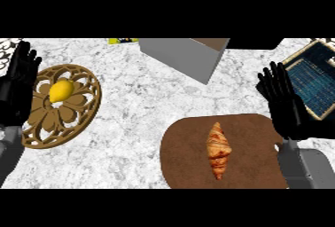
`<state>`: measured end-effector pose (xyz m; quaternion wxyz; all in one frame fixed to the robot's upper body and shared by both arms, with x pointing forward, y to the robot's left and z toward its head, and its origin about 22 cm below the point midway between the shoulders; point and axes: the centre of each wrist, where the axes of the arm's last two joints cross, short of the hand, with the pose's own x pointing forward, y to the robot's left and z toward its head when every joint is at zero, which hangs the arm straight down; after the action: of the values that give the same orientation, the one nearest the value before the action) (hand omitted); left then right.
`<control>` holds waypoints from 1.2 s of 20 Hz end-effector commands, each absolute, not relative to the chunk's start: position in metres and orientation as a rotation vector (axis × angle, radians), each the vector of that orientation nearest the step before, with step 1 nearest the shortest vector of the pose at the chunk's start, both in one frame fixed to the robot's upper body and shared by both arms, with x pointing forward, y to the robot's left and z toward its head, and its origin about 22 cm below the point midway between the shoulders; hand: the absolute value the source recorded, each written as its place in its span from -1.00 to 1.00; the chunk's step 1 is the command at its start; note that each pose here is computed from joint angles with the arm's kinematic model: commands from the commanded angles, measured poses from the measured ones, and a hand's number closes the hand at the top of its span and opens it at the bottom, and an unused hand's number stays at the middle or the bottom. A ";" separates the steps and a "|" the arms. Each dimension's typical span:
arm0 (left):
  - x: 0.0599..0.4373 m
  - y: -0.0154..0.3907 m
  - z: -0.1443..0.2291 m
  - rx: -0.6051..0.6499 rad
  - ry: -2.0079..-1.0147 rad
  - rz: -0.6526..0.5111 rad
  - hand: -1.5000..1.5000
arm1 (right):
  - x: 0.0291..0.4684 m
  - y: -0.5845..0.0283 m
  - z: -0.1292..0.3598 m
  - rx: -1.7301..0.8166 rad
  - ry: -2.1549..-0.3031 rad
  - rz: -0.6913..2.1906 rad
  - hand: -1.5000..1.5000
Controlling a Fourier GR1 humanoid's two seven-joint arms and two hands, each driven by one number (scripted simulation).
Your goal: Pick the croissant from the cutting board and place it in the basket
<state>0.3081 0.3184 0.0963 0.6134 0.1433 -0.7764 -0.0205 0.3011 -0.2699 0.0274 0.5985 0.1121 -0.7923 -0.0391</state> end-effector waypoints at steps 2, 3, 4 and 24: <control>0.289 0.307 0.039 0.260 -1.544 -0.028 0.00 | 0.316 -0.233 0.057 0.246 -1.819 0.162 1.00; 0.277 0.299 0.019 0.218 -1.441 -0.022 0.00 | 0.319 -0.221 0.054 0.241 -1.780 0.255 1.00; 0.270 0.297 0.003 0.202 -1.336 -0.046 0.00 | 0.324 -0.202 0.069 0.250 -1.799 0.367 1.00; 0.212 0.300 -0.056 0.161 -0.998 -0.033 0.00 | 0.298 -0.032 0.132 -0.788 -1.457 1.496 -1.00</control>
<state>0.2452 0.2964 -0.0196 0.8156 0.0791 -0.5724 -0.0290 0.2976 -0.0458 0.1002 0.4870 -0.2113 -0.6281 0.5689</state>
